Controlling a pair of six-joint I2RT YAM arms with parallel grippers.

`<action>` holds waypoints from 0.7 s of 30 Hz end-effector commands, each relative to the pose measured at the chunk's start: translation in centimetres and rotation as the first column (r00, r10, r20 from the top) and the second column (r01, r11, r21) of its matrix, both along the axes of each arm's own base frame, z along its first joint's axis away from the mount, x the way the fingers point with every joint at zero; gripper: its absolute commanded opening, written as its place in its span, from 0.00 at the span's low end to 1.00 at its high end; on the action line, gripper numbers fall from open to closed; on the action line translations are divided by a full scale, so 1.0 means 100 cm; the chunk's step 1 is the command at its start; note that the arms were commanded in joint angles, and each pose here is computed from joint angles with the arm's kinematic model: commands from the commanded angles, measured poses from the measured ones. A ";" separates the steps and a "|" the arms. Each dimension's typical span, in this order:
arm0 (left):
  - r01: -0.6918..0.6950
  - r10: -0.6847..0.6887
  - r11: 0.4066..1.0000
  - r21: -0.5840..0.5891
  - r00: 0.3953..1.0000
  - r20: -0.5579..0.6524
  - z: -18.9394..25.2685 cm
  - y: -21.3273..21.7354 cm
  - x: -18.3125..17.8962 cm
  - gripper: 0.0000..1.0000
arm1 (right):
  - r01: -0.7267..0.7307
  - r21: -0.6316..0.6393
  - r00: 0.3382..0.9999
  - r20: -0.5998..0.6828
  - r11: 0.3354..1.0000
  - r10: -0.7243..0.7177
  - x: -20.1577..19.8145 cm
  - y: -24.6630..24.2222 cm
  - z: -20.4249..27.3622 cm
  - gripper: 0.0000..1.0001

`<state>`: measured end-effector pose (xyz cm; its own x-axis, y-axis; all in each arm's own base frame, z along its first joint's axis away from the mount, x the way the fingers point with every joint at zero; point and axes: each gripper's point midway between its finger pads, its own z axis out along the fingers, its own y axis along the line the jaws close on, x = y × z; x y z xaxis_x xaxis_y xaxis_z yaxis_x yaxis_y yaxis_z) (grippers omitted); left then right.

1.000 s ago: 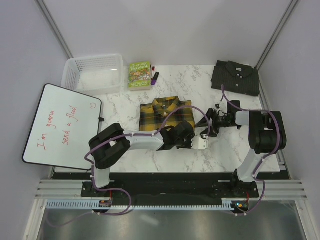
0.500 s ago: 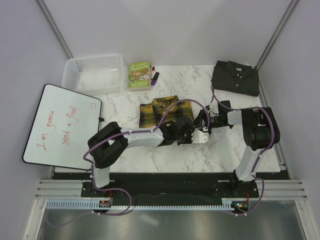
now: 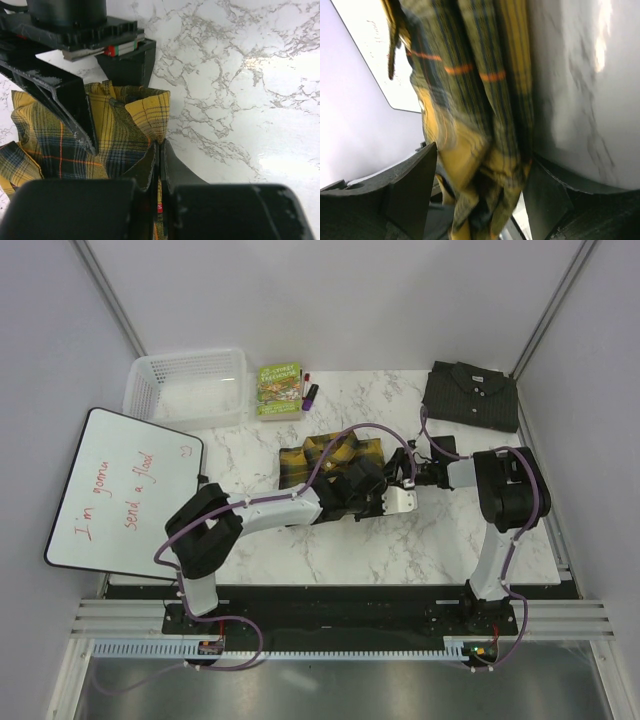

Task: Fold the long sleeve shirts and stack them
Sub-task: Neatly place the folded shirt to the corner

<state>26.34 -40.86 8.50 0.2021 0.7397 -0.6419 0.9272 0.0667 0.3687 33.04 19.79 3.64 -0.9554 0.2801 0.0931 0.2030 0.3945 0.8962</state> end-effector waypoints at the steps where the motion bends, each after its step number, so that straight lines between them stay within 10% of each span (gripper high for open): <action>1: 0.001 -0.001 0.996 -0.095 1.000 -0.007 0.039 -0.012 -0.001 0.02 | 0.122 -0.063 0.992 -0.014 0.991 -0.123 0.025 0.002 -0.029 0.73; 9: -0.004 0.002 0.997 -0.077 1.000 -0.026 0.029 -0.009 -0.002 0.02 | 0.167 -0.054 0.985 0.052 0.985 -0.164 0.042 0.007 -0.022 0.76; 12: -0.004 0.002 0.997 -0.079 1.000 -0.020 0.030 -0.007 -0.001 0.02 | 0.144 -0.062 0.985 0.100 0.988 -0.138 0.043 0.009 -0.016 0.39; 15: -0.049 0.045 0.994 -0.097 0.998 -0.041 0.037 -0.002 0.006 0.24 | 0.096 -0.118 0.989 0.120 0.988 -0.082 0.045 0.008 -0.012 0.03; 21: -0.177 0.156 0.982 -0.061 0.955 -0.253 0.043 0.054 0.007 0.41 | 0.067 -0.371 0.957 0.286 0.926 0.045 0.071 -0.020 0.013 0.00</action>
